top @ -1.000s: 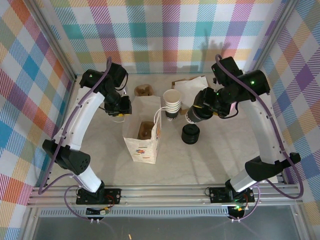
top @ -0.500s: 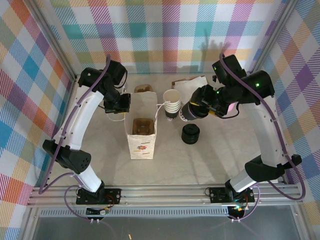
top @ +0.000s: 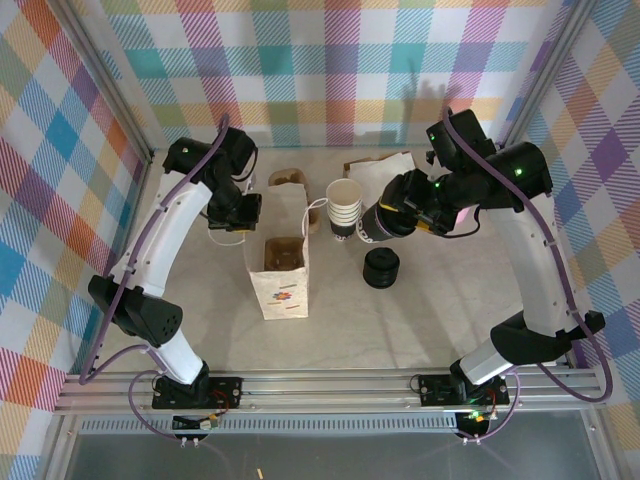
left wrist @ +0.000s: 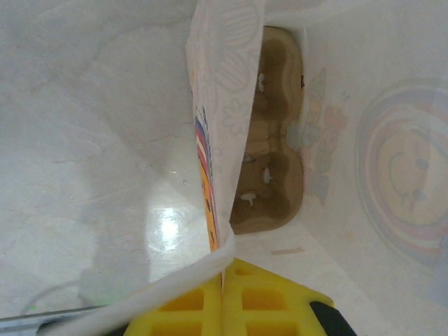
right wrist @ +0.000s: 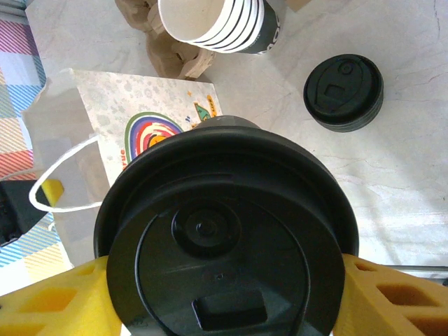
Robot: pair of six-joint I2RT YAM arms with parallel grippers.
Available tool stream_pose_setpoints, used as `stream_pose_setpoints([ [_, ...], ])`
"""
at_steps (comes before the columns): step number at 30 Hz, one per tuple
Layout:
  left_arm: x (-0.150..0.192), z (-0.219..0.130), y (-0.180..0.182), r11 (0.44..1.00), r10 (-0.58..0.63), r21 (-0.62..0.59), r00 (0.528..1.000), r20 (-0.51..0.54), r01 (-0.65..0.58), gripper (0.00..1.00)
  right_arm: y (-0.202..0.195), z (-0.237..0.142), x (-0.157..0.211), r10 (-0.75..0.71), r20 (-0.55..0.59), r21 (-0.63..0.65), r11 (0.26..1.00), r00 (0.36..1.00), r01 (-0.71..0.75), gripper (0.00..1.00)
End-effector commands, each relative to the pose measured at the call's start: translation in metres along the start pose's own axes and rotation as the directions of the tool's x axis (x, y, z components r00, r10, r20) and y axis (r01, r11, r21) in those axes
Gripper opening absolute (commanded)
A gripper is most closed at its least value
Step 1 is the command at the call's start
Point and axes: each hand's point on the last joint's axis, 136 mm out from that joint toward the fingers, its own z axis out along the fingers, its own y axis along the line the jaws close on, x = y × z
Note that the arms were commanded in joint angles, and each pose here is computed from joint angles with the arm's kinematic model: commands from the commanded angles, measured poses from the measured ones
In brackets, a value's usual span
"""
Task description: Pack the takeout coffee
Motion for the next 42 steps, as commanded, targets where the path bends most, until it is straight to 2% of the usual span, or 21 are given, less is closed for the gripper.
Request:
stream_pose_setpoints([
  [1, 0.001, -0.010, 0.004, 1.000, 0.016, -0.017, 1.000, -0.006, -0.016, 0.00, -0.021, -0.016, 0.032, 0.041, -0.101, 0.067, 0.997, 0.994, -0.034, 0.22],
  [5, 0.001, -0.019, 0.005, 1.000, 0.013, -0.024, 1.000, -0.010, -0.013, 0.00, -0.016, -0.020, 0.032, 0.049, -0.103, 0.042, 0.998, 0.993, -0.045, 0.22],
  [10, 0.002, -0.026, 0.010, 0.994, 0.049, -0.093, 0.998, -0.029, -0.052, 0.00, -0.010, -0.021, 0.032, 0.053, -0.108, 0.024, 0.998, 0.993, -0.051, 0.22],
  [18, 0.003, -0.025, -0.004, 0.988, 0.092, -0.123, 0.996, -0.015, -0.093, 0.00, 0.012, -0.025, 0.029, 0.039, -0.124, -0.067, 0.997, 0.991, -0.047, 0.22],
  [33, 0.028, -0.021, -0.023, 1.000, -0.018, -0.001, 0.995, -0.103, 0.018, 0.00, 0.053, -0.026, 0.028, 0.056, -0.155, -0.221, 0.971, 0.986, -0.089, 0.21],
  [37, 0.033, -0.019, -0.026, 1.000, -0.018, 0.011, 0.992, -0.126, 0.019, 0.00, 0.062, -0.029, 0.030, 0.054, -0.161, -0.256, 0.962, 0.986, -0.095, 0.21],
  [42, 0.029, -0.025, -0.041, 0.996, 0.002, 0.088, 0.993, -0.120, 0.009, 0.00, 0.078, -0.027, 0.033, 0.046, -0.172, -0.295, 0.951, 0.984, -0.096, 0.21],
])
